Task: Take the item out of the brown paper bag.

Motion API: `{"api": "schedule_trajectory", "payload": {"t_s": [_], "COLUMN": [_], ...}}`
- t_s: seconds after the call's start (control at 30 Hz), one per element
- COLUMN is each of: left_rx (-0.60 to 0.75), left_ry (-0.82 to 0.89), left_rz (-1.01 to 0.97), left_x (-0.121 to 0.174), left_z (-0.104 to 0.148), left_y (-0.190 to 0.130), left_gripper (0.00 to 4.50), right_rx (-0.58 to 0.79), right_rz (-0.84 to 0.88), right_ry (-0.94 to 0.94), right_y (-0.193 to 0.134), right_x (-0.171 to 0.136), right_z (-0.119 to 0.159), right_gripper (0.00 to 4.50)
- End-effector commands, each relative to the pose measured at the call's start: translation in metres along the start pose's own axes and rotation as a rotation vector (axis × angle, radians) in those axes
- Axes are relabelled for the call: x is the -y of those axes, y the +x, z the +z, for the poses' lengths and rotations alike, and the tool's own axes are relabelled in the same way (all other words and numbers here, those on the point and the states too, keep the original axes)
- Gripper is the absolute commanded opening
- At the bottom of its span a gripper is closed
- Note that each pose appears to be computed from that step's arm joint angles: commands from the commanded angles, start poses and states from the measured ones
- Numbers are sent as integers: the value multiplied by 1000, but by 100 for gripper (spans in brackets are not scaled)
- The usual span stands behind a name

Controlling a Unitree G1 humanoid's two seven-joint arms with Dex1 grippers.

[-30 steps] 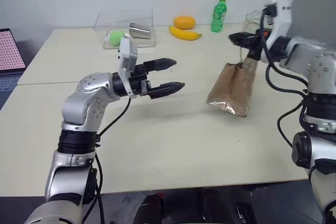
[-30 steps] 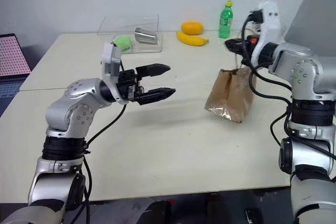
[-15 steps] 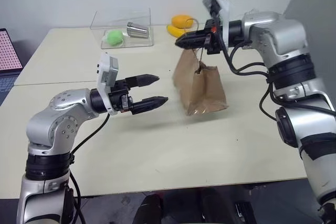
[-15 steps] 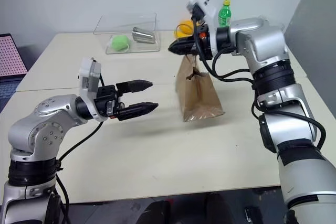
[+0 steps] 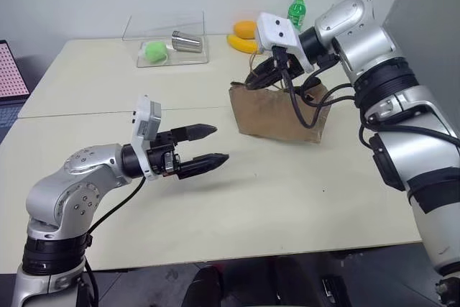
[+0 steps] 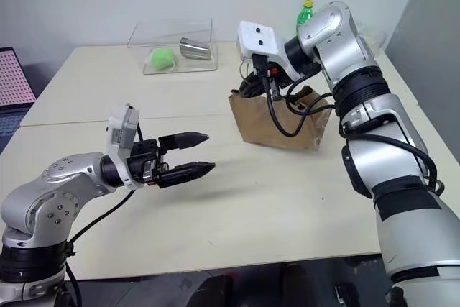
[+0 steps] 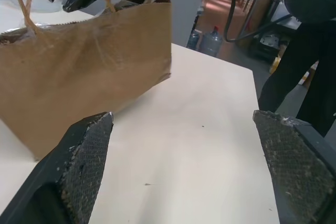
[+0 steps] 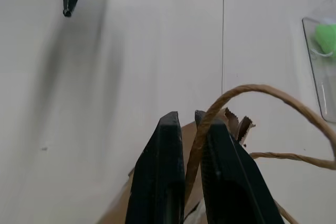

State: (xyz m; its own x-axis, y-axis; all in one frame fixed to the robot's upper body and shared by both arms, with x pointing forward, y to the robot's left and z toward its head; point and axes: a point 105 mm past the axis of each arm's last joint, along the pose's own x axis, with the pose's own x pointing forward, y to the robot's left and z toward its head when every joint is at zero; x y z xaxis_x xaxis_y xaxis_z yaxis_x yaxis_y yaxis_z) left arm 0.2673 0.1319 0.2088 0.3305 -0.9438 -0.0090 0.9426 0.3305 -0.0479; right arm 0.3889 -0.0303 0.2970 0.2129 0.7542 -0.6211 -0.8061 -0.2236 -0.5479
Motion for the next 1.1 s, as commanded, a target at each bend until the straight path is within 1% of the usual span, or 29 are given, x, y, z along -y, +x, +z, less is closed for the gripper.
{"api": "schedule_trajectory", "payload": {"t_s": [0.03, 0.17, 0.3, 0.5, 0.57, 0.7, 0.87, 1.1], "left_rx": [12, 26, 25, 33, 35, 33, 36, 41], "left_ry": [36, -6, -19, -5, -1, -1, -1, -2], "left_rz": [-8, 40, 70, 94, 102, 108, 119, 123], "left_x": [5, 2, 1, -1, -2, -1, -2, -1], "left_z": [9, 5, 1, 4, 5, 4, 3, 2], "left_y": [-2, -9, -13, -16, -17, -18, -18, -17], "left_gripper": [450, 450, 450, 450, 450, 450, 450, 450], "right_rx": [4, -18, -19, 89, 117, 139, 129, 128], "right_rz": [-79, -128, -162, -214, -249, -280, -280, -242], "right_ry": [-160, -290, -352, -383, -431, -503, -600, -635], "right_y": [-14, -11, -9, -5, 0, 10, 22, 34], "right_x": [18, 24, 28, 32, 33, 32, 26, 16], "right_z": [31, 40, 45, 67, 75, 81, 80, 69], "right_gripper": [13, 12, 12, 12, 12, 12, 12, 12]}}
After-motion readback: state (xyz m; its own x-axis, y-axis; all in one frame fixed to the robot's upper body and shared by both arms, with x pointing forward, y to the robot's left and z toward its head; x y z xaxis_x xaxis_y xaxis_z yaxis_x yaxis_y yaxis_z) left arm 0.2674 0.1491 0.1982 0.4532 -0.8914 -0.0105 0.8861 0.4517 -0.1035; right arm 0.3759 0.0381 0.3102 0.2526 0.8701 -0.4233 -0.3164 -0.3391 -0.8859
